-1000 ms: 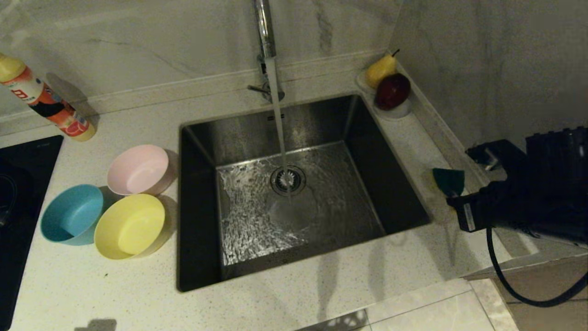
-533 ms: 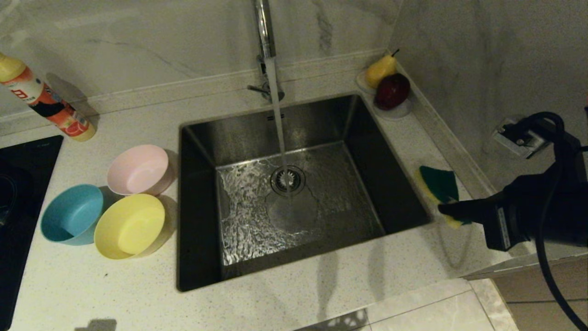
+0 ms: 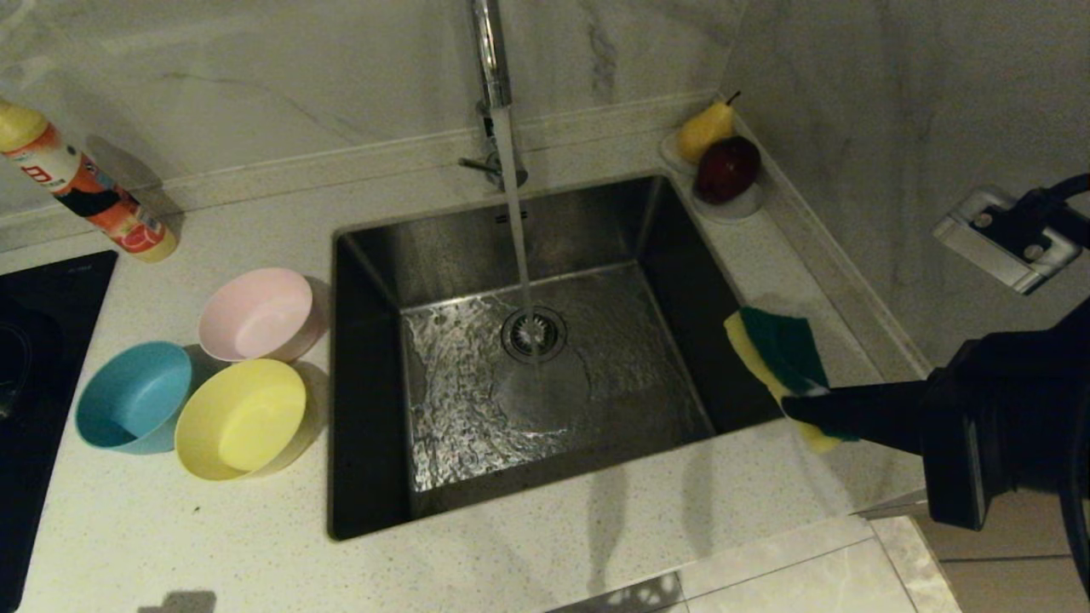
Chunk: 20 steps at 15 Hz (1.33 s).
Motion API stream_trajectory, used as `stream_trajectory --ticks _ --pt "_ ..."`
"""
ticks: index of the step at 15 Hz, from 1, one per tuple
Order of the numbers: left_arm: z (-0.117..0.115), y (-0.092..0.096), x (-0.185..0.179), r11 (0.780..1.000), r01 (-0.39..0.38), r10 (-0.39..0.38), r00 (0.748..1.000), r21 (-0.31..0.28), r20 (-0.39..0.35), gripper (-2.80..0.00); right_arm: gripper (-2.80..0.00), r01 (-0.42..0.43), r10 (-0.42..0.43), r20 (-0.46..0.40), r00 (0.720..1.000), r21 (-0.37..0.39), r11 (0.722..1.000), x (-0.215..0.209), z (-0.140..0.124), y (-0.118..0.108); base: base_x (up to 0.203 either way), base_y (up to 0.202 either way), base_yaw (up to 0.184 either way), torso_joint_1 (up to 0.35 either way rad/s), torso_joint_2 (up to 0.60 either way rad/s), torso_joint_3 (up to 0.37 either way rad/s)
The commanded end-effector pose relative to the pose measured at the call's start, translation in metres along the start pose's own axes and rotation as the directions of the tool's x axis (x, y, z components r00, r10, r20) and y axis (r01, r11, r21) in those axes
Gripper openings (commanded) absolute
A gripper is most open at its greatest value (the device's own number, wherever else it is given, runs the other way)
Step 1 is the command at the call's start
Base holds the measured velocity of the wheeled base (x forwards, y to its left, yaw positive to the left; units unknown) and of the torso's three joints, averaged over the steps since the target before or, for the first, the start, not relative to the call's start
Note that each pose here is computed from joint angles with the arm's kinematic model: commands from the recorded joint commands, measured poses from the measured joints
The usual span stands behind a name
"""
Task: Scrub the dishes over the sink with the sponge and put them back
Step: Pick up a bowl and the sponge
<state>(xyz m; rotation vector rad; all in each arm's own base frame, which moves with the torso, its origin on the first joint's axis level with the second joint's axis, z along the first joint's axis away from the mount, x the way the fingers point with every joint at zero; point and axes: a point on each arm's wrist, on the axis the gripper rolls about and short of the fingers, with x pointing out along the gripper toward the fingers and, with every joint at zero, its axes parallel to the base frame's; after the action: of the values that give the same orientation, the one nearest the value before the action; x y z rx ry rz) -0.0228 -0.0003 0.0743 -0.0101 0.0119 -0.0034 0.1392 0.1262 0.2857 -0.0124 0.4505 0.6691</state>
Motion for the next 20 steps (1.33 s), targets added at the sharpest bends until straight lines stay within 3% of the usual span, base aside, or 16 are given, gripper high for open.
stream_trajectory --ticks 1,6,14,15,18,20 --pt "0.000 0.000 0.000 1.000 0.000 0.000 1.000 -0.001 -0.003 -2.80 -2.80 -0.016 0.016 -0.009 1.000 -0.007 1.000 0.002 -0.001 0.004 0.000 0.000 0.000 0.000 0.00 0.000" --pt "0.000 0.000 0.000 1.000 0.000 0.000 1.000 0.001 -0.003 -2.80 -2.80 -0.019 0.019 0.001 1.000 0.062 0.998 0.001 0.002 0.005 0.000 0.000 0.000 0.000 0.00 0.000" --pt "0.004 0.000 -0.001 1.000 -0.015 0.014 1.000 0.002 0.013 -2.80 -2.80 -0.009 0.011 -0.029 1.000 0.067 0.998 0.004 -0.004 0.003 0.000 0.000 0.000 0.000 0.00 0.000" --pt "0.015 0.000 -0.004 1.000 -0.020 0.020 0.999 0.002 0.047 -2.80 -2.80 -0.004 0.006 -0.036 0.999 0.069 0.998 0.005 -0.007 0.002 0.000 0.000 0.000 0.000 0.00 0.000" --pt "0.085 0.001 -0.016 0.996 -0.088 0.089 0.984 -0.013 0.153 -2.80 -2.80 0.002 0.000 -0.029 1.000 0.071 0.998 0.002 -0.007 0.001 0.000 0.000 0.000 0.000 0.00 0.000" --pt "0.132 0.003 -0.008 0.981 -0.194 0.196 0.970 -0.029 0.147 -2.80 -2.80 0.003 -0.002 -0.023 1.000 0.074 0.997 0.000 -0.007 0.000 0.000 0.000 0.000 0.000 0.00 0.000"
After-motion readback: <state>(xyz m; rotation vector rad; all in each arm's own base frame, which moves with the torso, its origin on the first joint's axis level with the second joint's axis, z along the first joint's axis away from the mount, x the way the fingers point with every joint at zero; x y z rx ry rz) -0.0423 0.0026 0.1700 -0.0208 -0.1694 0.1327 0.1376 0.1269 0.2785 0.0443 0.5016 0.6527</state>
